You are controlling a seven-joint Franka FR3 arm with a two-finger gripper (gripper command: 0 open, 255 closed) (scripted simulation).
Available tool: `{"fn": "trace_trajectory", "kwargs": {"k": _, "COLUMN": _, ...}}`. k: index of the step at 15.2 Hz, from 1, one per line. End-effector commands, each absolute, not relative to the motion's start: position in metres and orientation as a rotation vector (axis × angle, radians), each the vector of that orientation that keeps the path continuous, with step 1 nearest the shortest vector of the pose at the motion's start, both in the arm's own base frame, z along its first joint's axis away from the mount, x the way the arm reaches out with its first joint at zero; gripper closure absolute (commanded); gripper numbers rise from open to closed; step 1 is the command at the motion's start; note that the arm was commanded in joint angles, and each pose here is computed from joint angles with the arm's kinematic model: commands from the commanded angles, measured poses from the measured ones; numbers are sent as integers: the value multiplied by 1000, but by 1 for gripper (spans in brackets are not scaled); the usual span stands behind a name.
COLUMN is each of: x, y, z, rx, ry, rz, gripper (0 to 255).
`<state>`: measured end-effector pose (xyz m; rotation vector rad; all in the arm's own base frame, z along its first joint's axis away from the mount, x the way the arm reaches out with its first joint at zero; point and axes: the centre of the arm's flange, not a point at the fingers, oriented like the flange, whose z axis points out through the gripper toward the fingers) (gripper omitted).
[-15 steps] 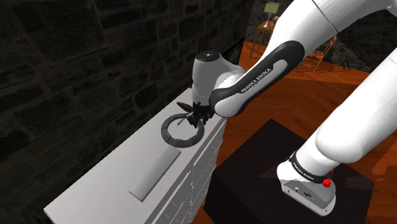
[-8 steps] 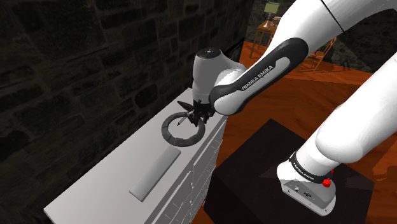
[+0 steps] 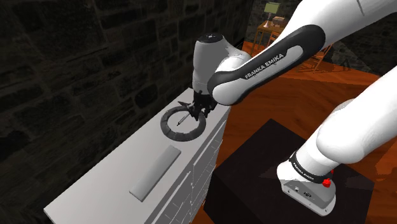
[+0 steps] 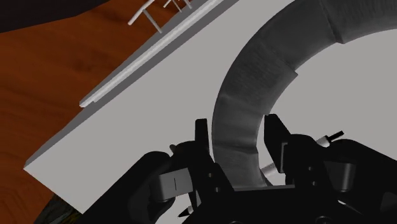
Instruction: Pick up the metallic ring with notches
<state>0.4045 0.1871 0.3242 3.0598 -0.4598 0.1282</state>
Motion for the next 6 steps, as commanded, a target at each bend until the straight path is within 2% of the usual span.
{"fn": "trace_trajectory", "kwargs": {"k": 1, "x": 405, "y": 186, "z": 334, "rx": 3060, "ry": -460, "rz": 128, "gripper": 255}}
{"fn": "trace_trajectory", "kwargs": {"k": 6, "x": 405, "y": 186, "z": 351, "rx": 3060, "ry": -460, "rz": 128, "gripper": 255}}
